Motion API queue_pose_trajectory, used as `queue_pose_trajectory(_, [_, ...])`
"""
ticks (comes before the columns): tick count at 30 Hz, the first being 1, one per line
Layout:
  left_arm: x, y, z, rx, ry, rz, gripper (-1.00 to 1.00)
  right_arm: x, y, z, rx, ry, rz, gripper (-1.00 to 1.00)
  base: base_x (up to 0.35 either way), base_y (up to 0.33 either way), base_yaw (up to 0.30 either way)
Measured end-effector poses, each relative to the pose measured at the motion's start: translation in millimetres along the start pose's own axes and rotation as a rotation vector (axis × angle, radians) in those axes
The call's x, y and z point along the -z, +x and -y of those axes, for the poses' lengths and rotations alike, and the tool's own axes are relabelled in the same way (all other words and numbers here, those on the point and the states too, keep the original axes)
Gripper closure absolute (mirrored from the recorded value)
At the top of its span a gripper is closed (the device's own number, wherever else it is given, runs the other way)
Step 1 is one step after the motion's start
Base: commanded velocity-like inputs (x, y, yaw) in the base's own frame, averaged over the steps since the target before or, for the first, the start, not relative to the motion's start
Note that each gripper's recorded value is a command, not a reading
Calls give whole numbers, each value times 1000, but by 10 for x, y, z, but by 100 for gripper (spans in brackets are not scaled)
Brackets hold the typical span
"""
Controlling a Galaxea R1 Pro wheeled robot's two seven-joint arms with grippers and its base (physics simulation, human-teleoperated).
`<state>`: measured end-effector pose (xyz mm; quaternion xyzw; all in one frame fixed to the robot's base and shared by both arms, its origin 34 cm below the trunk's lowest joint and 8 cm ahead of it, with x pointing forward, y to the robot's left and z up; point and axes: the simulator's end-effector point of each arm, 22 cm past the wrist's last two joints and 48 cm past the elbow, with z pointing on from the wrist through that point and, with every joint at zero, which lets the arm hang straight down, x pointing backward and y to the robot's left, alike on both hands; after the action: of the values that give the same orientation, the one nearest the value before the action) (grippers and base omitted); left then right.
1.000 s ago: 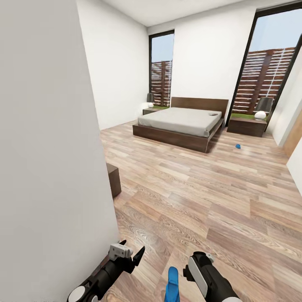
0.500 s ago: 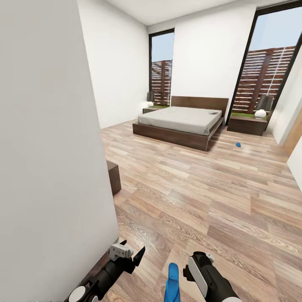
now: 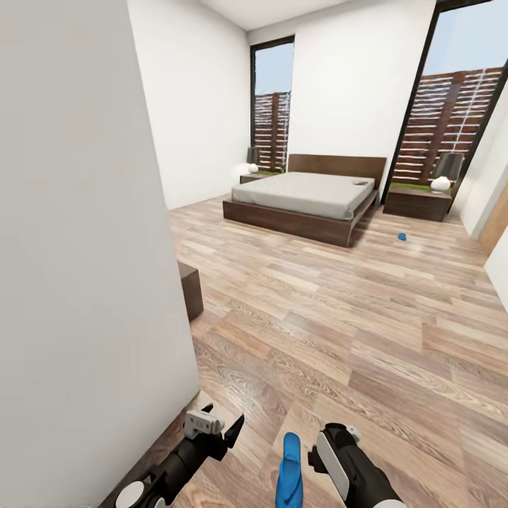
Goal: In the bedroom, move the book from the bed onto either nightstand, and place the two sandals side by side next to the bed.
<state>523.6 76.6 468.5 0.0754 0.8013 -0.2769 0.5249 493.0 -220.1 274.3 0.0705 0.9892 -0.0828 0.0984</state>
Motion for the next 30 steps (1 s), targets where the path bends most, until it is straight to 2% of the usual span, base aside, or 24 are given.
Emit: queue_pose_trajectory(30, [-104,540,-171,65,-20,-102,-100,-443,414,-28,22,15,-120,-100,0,0,0])
